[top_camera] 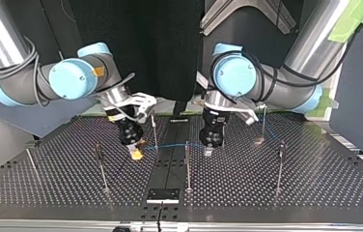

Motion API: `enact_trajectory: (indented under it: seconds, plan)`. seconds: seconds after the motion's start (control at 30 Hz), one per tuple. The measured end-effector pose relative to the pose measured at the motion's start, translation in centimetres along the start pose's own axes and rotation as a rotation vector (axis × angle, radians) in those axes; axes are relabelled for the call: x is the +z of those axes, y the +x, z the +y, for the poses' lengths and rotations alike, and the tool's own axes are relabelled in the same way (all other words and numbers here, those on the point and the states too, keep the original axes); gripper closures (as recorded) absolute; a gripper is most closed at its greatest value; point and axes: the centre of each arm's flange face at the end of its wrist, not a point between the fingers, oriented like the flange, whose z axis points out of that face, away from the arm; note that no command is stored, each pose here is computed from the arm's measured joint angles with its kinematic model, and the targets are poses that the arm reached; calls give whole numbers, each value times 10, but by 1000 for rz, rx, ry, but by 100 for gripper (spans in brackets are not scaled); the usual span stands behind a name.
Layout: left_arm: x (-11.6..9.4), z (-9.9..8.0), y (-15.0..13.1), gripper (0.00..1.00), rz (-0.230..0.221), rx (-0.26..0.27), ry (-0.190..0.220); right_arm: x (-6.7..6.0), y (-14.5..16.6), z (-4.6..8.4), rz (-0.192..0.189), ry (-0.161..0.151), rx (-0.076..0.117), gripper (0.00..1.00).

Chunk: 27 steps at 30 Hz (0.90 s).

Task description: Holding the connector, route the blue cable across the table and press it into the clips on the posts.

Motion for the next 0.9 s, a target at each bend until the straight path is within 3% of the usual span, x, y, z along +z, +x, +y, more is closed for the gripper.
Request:
enact_trajectory:
  seconds: [0.47, 0.7, 0.9]
  plan:
    - [51, 13, 12, 100, 7, 11, -11, 14, -2, 37, 5, -28, 0, 100]
    - [66, 28, 7, 100, -11, 6, -17, 22, 2, 54, 17, -43, -4, 100]
    - [69, 38, 4, 100, -6, 2, -27, 23, 4, 60, 21, -49, -8, 100]
